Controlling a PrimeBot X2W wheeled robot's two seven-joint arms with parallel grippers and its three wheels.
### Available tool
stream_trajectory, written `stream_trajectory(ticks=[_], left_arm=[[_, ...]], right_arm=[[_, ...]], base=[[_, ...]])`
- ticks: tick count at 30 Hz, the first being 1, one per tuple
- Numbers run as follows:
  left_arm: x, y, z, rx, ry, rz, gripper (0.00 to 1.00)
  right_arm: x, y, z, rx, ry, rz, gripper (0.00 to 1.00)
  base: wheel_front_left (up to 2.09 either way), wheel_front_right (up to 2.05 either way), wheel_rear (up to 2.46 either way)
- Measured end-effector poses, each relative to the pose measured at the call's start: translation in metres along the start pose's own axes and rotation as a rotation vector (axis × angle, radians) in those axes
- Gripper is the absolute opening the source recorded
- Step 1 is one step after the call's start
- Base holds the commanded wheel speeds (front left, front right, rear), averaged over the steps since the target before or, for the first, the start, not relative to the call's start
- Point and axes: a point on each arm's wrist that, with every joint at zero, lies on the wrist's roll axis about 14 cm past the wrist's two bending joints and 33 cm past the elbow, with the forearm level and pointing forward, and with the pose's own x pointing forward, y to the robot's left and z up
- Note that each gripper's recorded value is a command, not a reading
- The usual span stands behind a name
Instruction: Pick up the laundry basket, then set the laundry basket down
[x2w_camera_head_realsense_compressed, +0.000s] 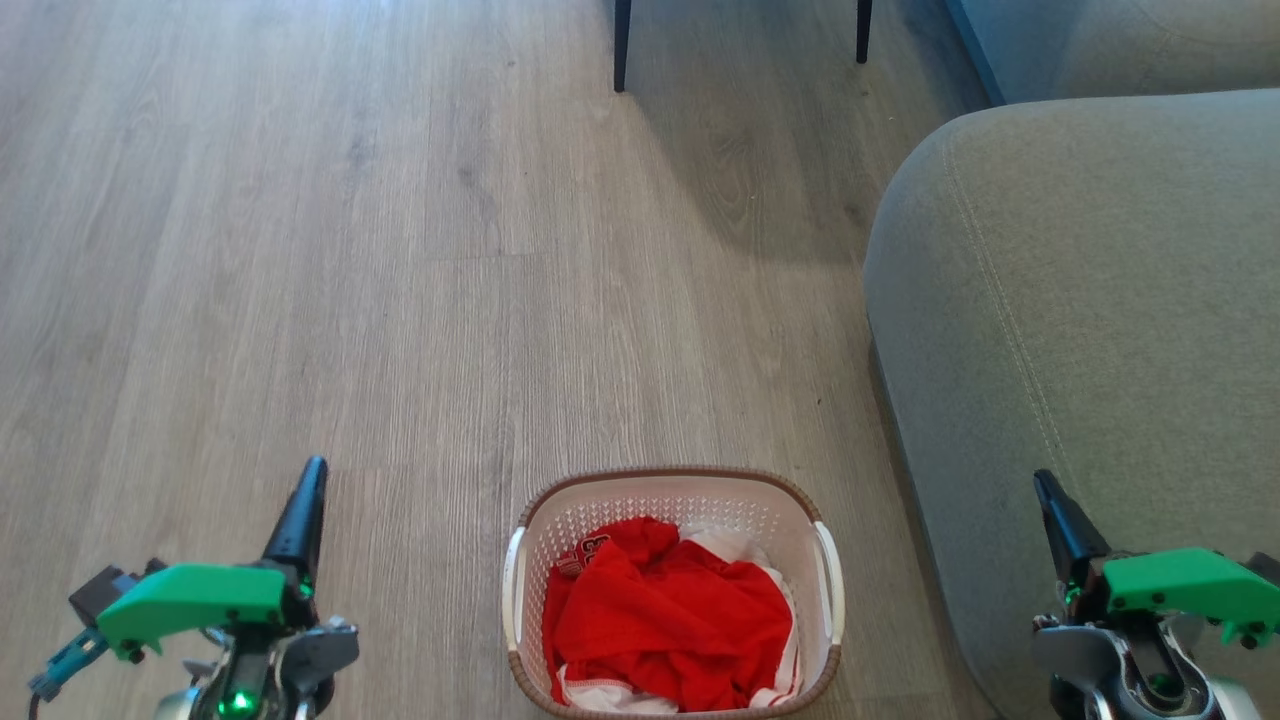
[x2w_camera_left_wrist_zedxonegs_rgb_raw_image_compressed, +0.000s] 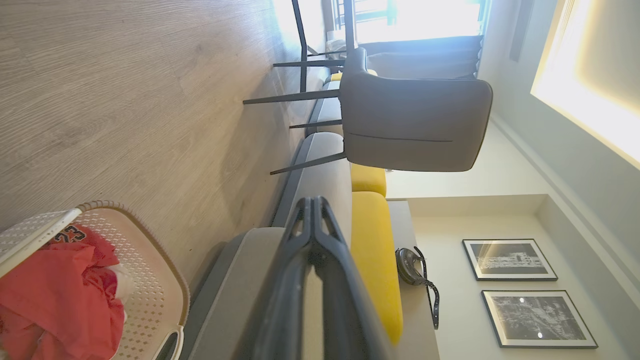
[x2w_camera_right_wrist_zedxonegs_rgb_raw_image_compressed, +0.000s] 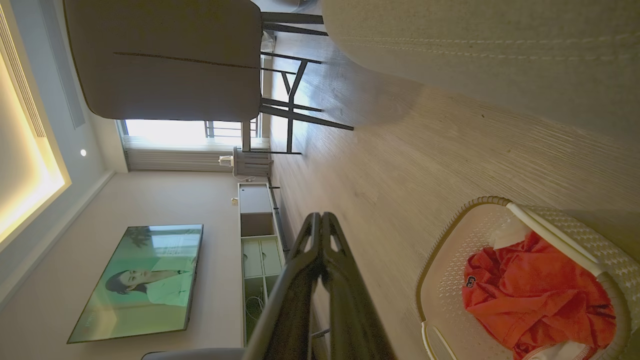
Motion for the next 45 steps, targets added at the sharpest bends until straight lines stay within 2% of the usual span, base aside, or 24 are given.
stream_trajectory(ticks=[12, 45], left_arm=[[0.0017, -0.0039, 0.0093, -0.123, -0.015, -0.032, 0.0], [0.0021, -0.0049, 0.0099, -0.133, -0.015, -0.035, 0.0]], right_arm=[[0.0024, 0.0016, 0.0058, 0.118, -0.007, 0.009, 0.0], [0.0036, 0.0038, 0.0079, 0.121, -0.008, 0.015, 0.0]], base=[[0.0, 0.0, 0.0], [0.0, 0.0, 0.0]])
